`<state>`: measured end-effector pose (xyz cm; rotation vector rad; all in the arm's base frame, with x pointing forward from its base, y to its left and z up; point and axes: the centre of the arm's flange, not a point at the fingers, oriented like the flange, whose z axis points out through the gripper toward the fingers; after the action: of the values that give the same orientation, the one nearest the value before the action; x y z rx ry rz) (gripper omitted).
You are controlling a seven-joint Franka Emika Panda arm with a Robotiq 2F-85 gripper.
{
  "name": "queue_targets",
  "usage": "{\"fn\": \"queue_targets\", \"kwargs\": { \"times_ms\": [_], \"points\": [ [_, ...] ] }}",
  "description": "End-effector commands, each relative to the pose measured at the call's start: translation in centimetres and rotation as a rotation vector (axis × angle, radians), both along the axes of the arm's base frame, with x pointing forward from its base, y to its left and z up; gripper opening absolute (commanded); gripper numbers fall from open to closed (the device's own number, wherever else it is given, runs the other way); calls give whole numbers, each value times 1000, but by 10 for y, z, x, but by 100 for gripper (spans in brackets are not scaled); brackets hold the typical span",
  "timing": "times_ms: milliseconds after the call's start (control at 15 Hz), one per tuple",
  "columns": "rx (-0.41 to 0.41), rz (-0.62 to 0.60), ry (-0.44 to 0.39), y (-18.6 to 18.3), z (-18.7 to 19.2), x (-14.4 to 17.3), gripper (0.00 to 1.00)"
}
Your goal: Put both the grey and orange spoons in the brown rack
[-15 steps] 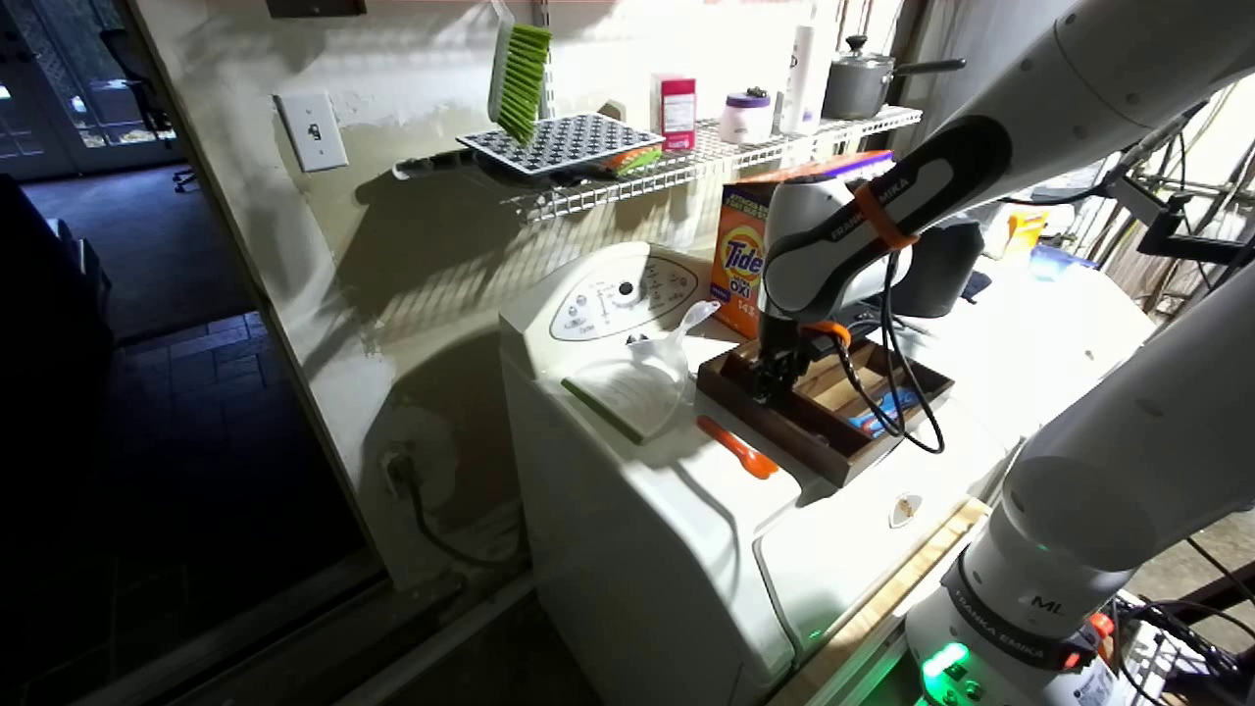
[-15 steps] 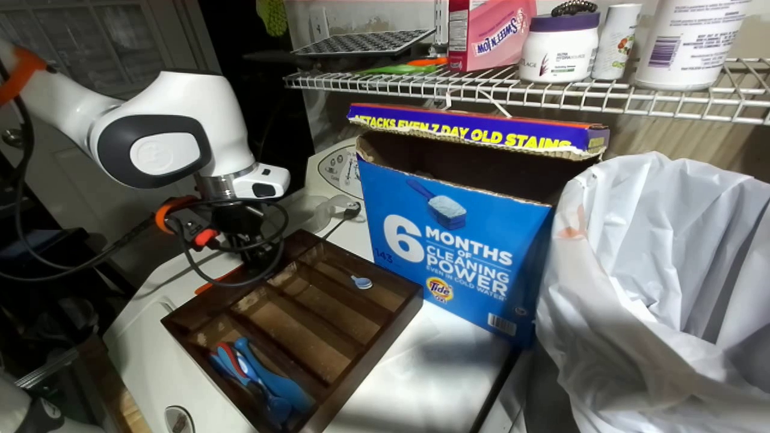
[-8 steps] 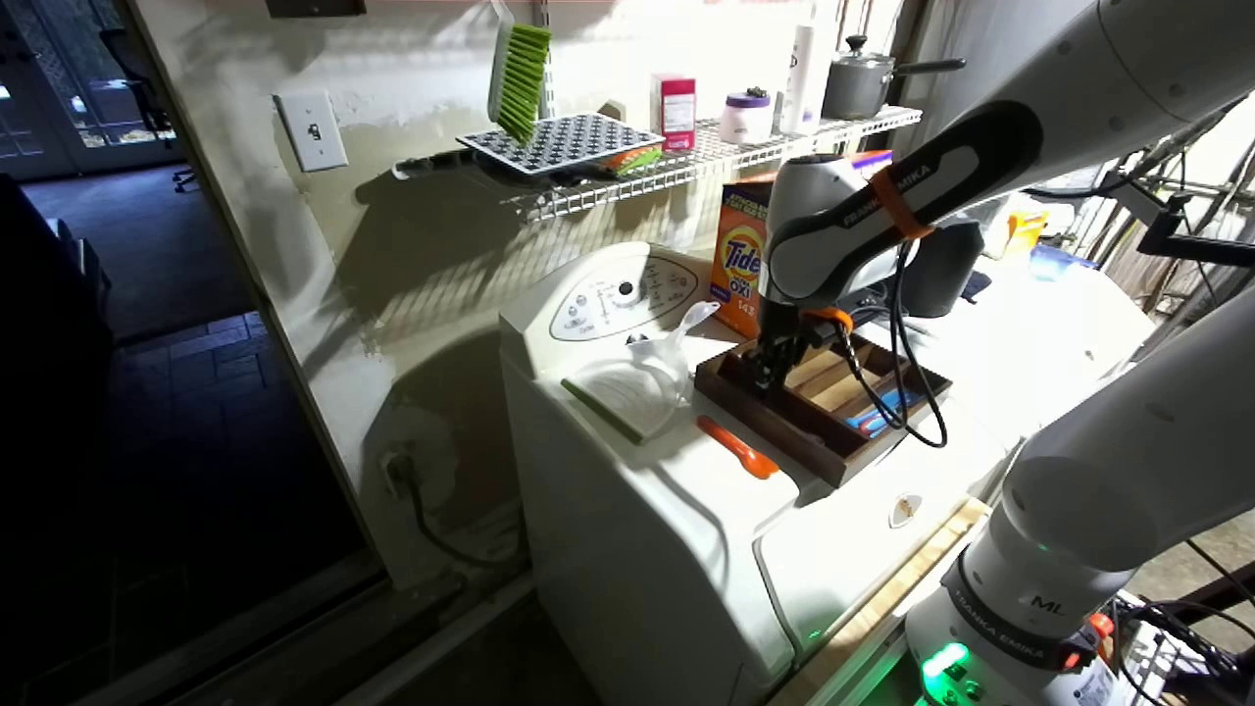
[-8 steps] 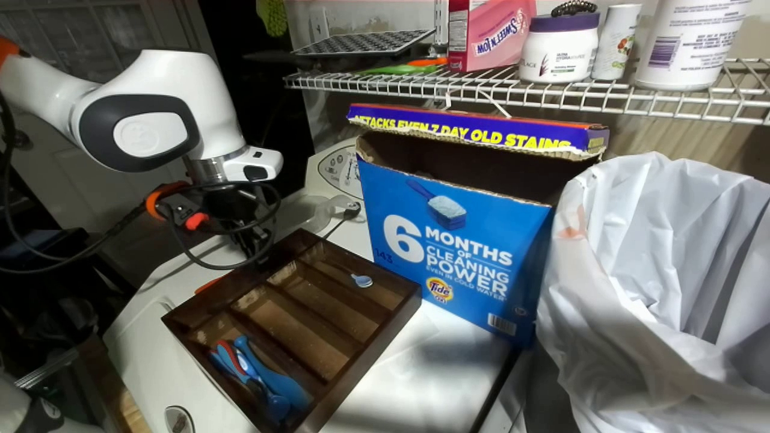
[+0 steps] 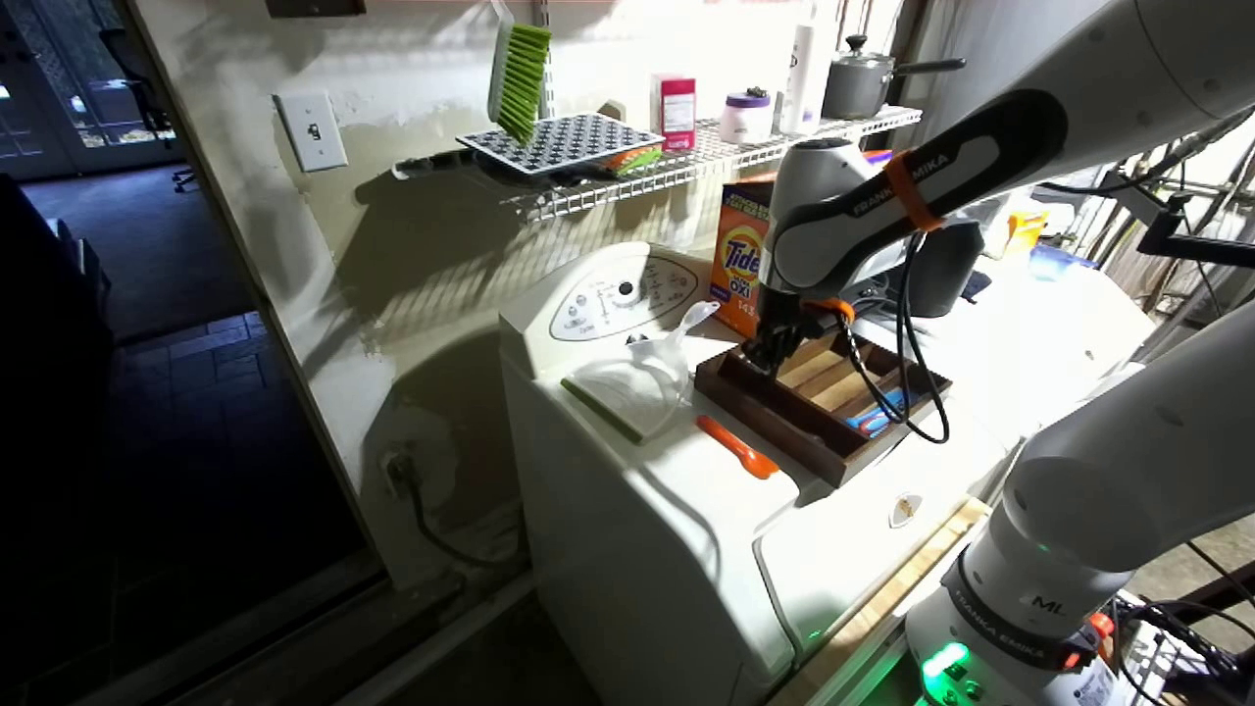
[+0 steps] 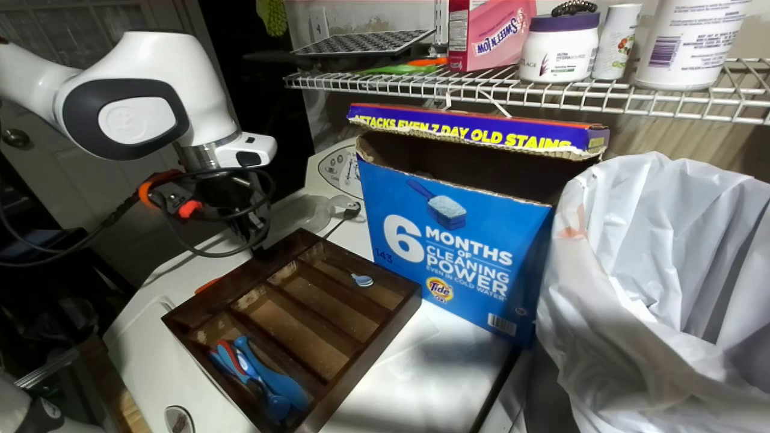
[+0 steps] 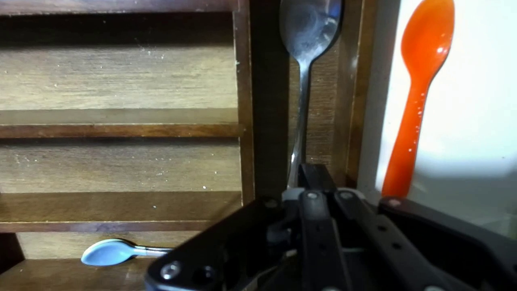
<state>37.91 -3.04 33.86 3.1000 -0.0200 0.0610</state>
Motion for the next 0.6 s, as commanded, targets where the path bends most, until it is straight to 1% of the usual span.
{"fn": "queue_targets", "kwargs": {
  "times_ms": [0,67,133,200,400,533],
  "points": [
    [43,39,-16,32,20,-15,0],
    [60,52,-6,44,22,-16,26],
    [71,67,8,57,23,-17,28],
    [82,80,21,68,23,-19,33],
    [93,96,69,94,14,-22,54],
    [79,83,88,101,6,-22,68]
  ]
}}
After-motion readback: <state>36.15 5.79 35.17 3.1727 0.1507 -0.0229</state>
